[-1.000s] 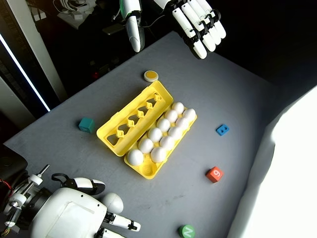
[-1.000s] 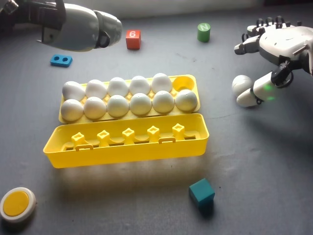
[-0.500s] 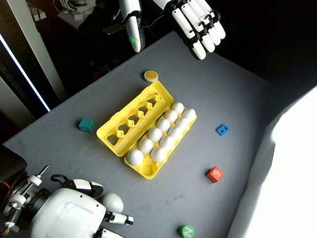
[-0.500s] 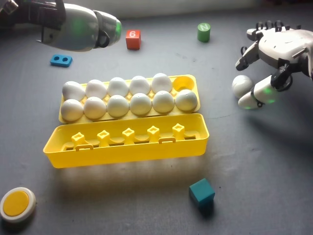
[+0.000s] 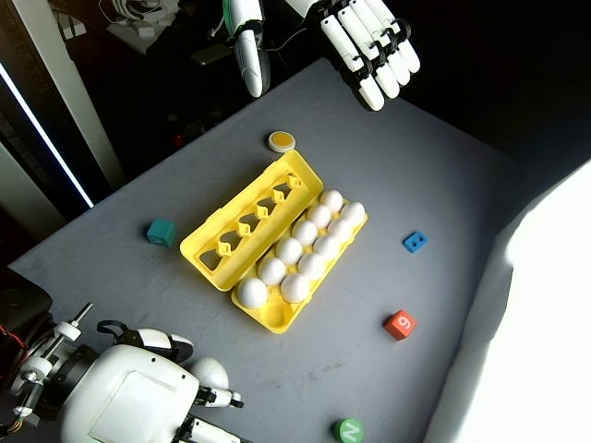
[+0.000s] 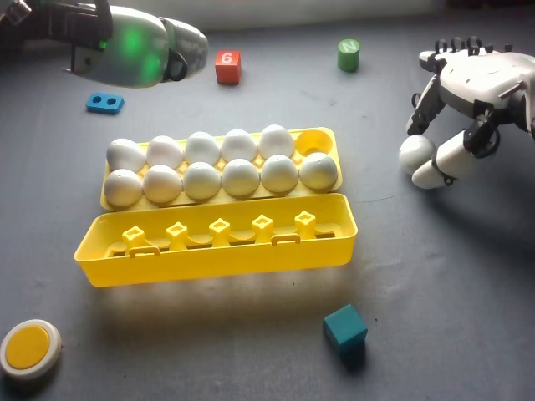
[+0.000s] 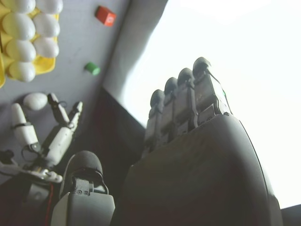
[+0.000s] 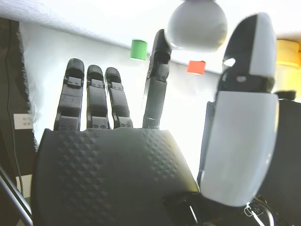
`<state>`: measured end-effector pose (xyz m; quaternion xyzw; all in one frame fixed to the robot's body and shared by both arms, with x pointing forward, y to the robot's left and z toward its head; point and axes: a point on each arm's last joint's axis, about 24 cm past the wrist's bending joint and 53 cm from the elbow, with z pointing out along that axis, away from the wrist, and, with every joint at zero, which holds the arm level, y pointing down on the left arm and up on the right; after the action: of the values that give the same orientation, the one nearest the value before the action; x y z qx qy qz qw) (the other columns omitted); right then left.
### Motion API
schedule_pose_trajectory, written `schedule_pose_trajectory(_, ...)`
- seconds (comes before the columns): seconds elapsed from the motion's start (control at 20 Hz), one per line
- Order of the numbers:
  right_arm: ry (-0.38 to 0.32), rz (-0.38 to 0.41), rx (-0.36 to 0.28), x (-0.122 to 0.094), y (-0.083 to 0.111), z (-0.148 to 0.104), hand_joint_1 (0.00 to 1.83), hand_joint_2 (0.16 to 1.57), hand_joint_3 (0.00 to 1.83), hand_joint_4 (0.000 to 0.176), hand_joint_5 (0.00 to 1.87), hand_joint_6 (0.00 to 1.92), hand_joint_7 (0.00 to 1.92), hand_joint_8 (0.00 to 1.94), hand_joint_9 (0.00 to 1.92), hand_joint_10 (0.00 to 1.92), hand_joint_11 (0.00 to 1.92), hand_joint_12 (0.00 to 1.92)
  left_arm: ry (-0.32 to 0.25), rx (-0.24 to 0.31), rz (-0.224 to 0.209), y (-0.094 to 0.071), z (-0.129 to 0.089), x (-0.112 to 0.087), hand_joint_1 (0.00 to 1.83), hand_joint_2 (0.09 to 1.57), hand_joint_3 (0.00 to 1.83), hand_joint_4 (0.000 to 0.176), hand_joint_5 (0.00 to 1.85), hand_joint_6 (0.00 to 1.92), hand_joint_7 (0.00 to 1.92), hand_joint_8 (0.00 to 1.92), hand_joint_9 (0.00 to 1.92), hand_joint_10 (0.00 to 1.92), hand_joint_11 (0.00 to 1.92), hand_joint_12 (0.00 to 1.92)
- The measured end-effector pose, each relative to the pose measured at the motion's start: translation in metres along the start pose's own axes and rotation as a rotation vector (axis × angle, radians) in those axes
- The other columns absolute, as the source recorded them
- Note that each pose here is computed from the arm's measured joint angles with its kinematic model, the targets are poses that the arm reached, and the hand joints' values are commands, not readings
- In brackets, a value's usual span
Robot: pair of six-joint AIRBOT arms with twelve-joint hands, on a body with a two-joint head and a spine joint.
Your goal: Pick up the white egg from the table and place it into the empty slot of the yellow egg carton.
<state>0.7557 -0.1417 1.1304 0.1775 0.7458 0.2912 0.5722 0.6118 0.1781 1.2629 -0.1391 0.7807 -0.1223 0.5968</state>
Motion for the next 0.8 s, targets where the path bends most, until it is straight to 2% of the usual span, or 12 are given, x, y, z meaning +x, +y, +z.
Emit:
schedule_pose_trajectory(0.05, 0.0, 0.0, 0.0, -0.0001, 0.0, 0.0, 1.1, 0.92, 0.01, 0.17, 1.36, 0.13, 0.02, 0.0, 0.0, 0.0, 0.0, 0.04, 0.0, 0.0, 0.0, 0.0, 0.0, 0.0001, 0.0, 1.17, 0.0, 0.0, 0.09, 0.01, 0.07, 0.01, 0.04, 0.01, 0.0, 0.0)
schedule_pose_trajectory(0.2, -0.002, 0.0, 0.0, -0.0004, 0.0, 0.0, 1.12, 0.97, 0.0, 0.176, 1.4, 0.23, 0.12, 0.0, 0.0, 0.0, 0.0, 0.0, 0.0, 0.0, 0.0, 0.0, 0.0, 0.0, 0.0, 1.16, 0.0, 0.0, 0.1, 0.01, 0.06, 0.0, 0.03, 0.0, 0.0, 0.0)
schedule_pose_trajectory(0.3, -0.002, 0.0, 0.0, -0.0004, 0.0, 0.0, 1.13, 0.97, 0.0, 0.114, 1.4, 0.24, 0.16, 0.01, 0.0, 0.0, 0.0, 0.0, 0.0, 0.0, 0.0, 0.0, 0.0, 0.0, 0.0, 1.16, 0.0, 0.0, 0.08, 0.0, 0.02, 0.0, 0.0, 0.0, 0.0, 0.0)
schedule_pose_trajectory(0.35, -0.002, 0.0, 0.0, -0.0004, 0.0, 0.0, 1.13, 0.97, 0.0, 0.137, 1.39, 0.25, 0.17, 0.01, 0.0, 0.0, 0.0, 0.0, 0.0, 0.0, 0.0, 0.0, 0.0, 0.0, 0.0, 1.16, 0.0, 0.0, 0.08, 0.0, 0.04, 0.01, 0.02, 0.01, 0.01, 0.0)
schedule_pose_trajectory(0.4, -0.002, 0.0, 0.0, -0.0004, 0.0, 0.0, 1.14, 0.97, 0.0, 0.101, 1.4, 0.25, 0.21, 0.01, 0.02, 0.01, 0.01, 0.01, 0.0, 0.0, 0.0, 0.0, 0.0, 0.0, 0.0, 1.15, 0.0, 0.0, 0.09, 0.01, 0.06, 0.01, 0.03, 0.01, 0.02, 0.01)
schedule_pose_trajectory(0.45, -0.002, -0.002, -0.002, -0.0005, 0.0004, 0.0, 1.16, 0.97, 0.0, 0.03, 1.39, 0.26, 0.22, 0.01, 0.01, 0.0, 0.0, 0.0, 0.0, 0.0, 0.0, 0.0, 0.0, 0.0, 0.0, 1.15, 0.0, 0.0, 0.08, 0.0, 0.05, 0.01, 0.02, 0.01, 0.01, 0.01)
schedule_pose_trajectory(0.5, -0.003, -0.009, -0.006, -0.0007, 0.0014, 0.0, 1.15, 0.98, 0.0, 0.044, 1.36, 0.32, 0.2, 0.0, 0.0, 0.0, 0.0, 0.0, 0.0, 0.0, 0.0, 0.0, 0.0, 0.0001, 0.0, 1.16, 0.0, 0.0, 0.07, 0.0, 0.04, 0.01, 0.01, 0.0, 0.0, 0.0)
schedule_pose_trajectory(0.55, -0.003, -0.012, -0.008, -0.0008, 0.0018, 0.0, 1.13, 0.98, 0.0, 0.093, 1.35, 0.34, 0.17, 0.0, 0.0, 0.0, 0.01, 0.0, 0.0, 0.0, 0.0, 0.0, 0.0, 0.0, 0.0, 1.16, 0.0, 0.0, 0.08, 0.0, 0.05, 0.01, 0.02, 0.0, 0.0, 0.0)
schedule_pose_trajectory(0.65, -0.003, -0.012, -0.009, -0.001, 0.0024, 0.0001, 1.14, 0.98, 0.0, 0.077, 1.36, 0.32, 0.19, 0.01, 0.01, 0.0, 0.02, 0.01, 0.0, 0.0, 0.0, 0.0, 0.0, 0.0, 0.0, 1.17, 0.0, 0.0, 0.07, 0.0, 0.04, 0.0, 0.02, 0.0, 0.0, 0.0)
schedule_pose_trajectory(0.7, -0.003, -0.011, -0.009, -0.0011, 0.0025, 0.0001, 1.13, 0.98, 0.0, 0.114, 1.34, 0.36, 0.18, 0.01, 0.01, 0.0, 0.0, 0.08, 0.0, 0.0, 0.0, 0.0001, 0.0, 0.0001, 0.0, 1.16, 0.0, 0.0, 0.08, 0.0, 0.04, 0.0, 0.02, 0.01, 0.0, 0.0)
schedule_pose_trajectory(0.75, -0.004, -0.01, -0.01, -0.0015, 0.0034, 0.0003, 1.13, 0.98, 0.0, 0.11, 1.33, 0.39, 0.17, 0.0, 0.0, 0.0, 0.0, 0.08, 0.0, 0.0, 0.0, 0.0, 0.0, 0.0001, 0.0, 1.17, 0.0, 0.0, 0.08, 0.0, 0.05, 0.0, 0.02, 0.01, 0.01, 0.01)
schedule_pose_trajectory(0.8, -0.004, -0.008, -0.014, -0.0028, 0.0052, -0.0001, 1.12, 0.99, 0.0, 0.141, 1.31, 0.41, 0.17, 0.0, 0.0, 0.0, 0.0, 0.02, 0.0, 0.0, 0.0, -0.0001, 0.0, 0.0001, 0.0, 1.17, 0.0, 0.0, 0.08, 0.0, 0.05, 0.0, 0.03, 0.01, 0.0, 0.01)
